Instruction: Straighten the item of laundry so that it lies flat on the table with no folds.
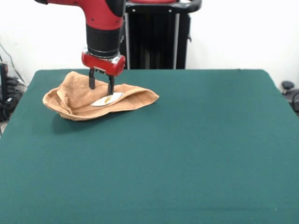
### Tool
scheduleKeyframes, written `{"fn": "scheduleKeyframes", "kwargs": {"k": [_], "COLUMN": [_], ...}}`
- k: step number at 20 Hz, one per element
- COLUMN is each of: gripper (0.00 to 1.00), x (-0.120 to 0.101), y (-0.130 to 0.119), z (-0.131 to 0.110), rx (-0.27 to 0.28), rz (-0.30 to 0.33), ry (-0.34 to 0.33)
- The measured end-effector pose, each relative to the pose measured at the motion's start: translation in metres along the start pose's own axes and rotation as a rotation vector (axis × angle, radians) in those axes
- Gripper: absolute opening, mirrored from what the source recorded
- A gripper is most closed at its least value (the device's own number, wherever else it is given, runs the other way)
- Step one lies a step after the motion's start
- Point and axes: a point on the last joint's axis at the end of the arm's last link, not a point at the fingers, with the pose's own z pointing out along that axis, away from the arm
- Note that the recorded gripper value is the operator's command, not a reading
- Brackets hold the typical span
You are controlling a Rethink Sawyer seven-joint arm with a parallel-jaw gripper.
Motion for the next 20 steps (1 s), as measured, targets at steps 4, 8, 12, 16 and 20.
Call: {"fn": "scheduleKeyframes", "kwargs": {"k": [4,8,12,16,20], "gripper": [1.0,1.0,1.0,1.0,1.0], "x": [-0.001,-0.002,-0.004,-0.006,-0.011], "y": [0.006,0.005,0.001,-0.002,-0.003], "z": [-0.005,-0.015,-0.031,-0.042,-0.051], "rx": [0.001,0.004,0.01,0.013,0.008], "rz": [-0.013,-0.015,0.004,0.023,0.032], "ry": [-0.01,-0.022,-0.029,-0.025,-0.028]}}
